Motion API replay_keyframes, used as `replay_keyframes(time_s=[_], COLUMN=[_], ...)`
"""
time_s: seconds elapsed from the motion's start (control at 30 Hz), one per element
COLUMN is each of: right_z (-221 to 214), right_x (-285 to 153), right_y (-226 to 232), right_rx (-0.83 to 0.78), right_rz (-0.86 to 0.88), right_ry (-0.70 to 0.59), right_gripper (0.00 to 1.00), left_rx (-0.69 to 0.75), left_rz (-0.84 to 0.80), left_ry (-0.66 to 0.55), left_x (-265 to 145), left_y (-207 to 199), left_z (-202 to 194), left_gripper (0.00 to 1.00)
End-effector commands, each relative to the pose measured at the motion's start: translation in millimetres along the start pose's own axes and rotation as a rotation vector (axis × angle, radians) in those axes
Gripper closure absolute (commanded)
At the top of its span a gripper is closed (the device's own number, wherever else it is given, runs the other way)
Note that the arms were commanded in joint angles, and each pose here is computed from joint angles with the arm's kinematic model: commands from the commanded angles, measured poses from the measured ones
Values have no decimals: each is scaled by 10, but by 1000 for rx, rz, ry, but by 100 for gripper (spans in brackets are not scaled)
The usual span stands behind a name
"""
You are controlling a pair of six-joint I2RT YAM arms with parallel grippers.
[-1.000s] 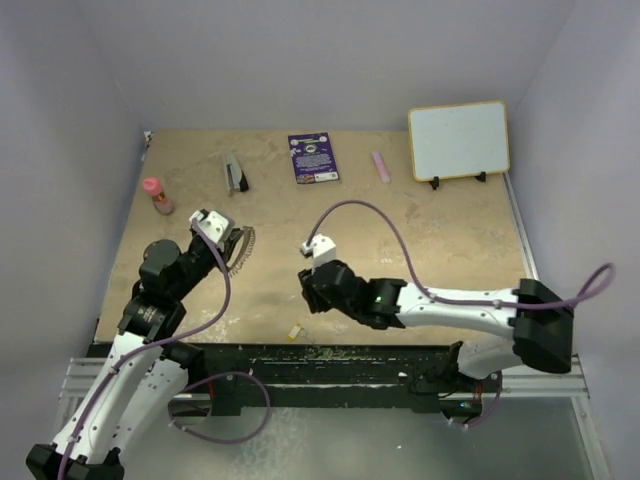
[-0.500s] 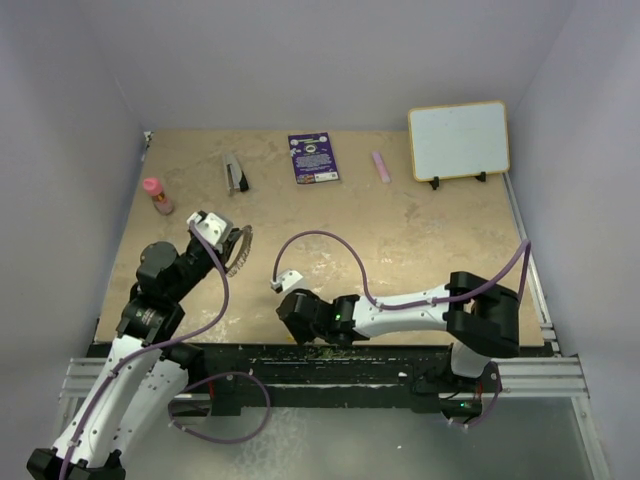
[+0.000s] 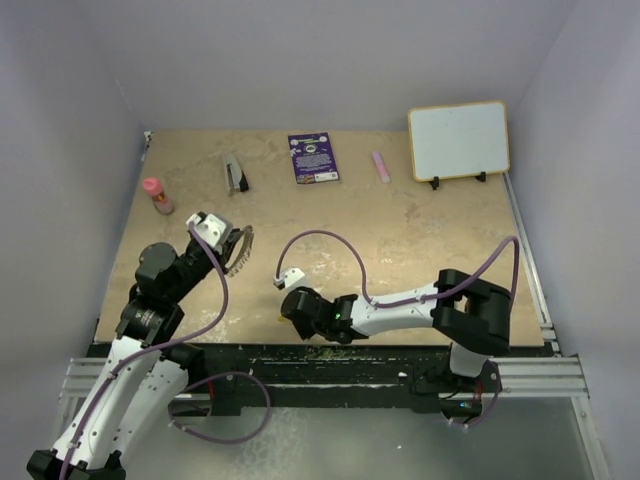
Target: Put the keys on the keyring
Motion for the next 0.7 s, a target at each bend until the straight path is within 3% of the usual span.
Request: replay_keyframes(time_s=[0.0, 0.23, 0.43, 0.53, 0.67], right_z=[-2, 428, 842, 898, 988], right_x=[55, -477, -1246, -1509, -1627], right_y=[-151, -186, 84, 208, 337], right_rx=[-25, 4, -26, -47, -94], right_rz=[-59, -27, 255, 398, 445], right_ry=[-47, -256, -404, -416, -390], right_gripper=[100, 100, 100, 100, 100], left_rx=[27, 17, -28, -75, -66], left_rz=[20, 13, -189, -260, -331], left_ry=[-75, -86, -160, -196, -243], left_x=[-8, -18, 51, 23, -13], left_y=[69, 62, -203, -296, -364], left_z=[174, 207, 249, 331, 435], left_gripper=[97, 96, 97, 97, 97])
Point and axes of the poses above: each gripper's point midway between its finger pads, its own x axis out along the fingers, its own y axis along the line the jaws close on, z = x × y, the point moved 5 cm from there along -x, back along the fingers, and after that the axes turned 13 degrees about x, right-handed, at the moved point
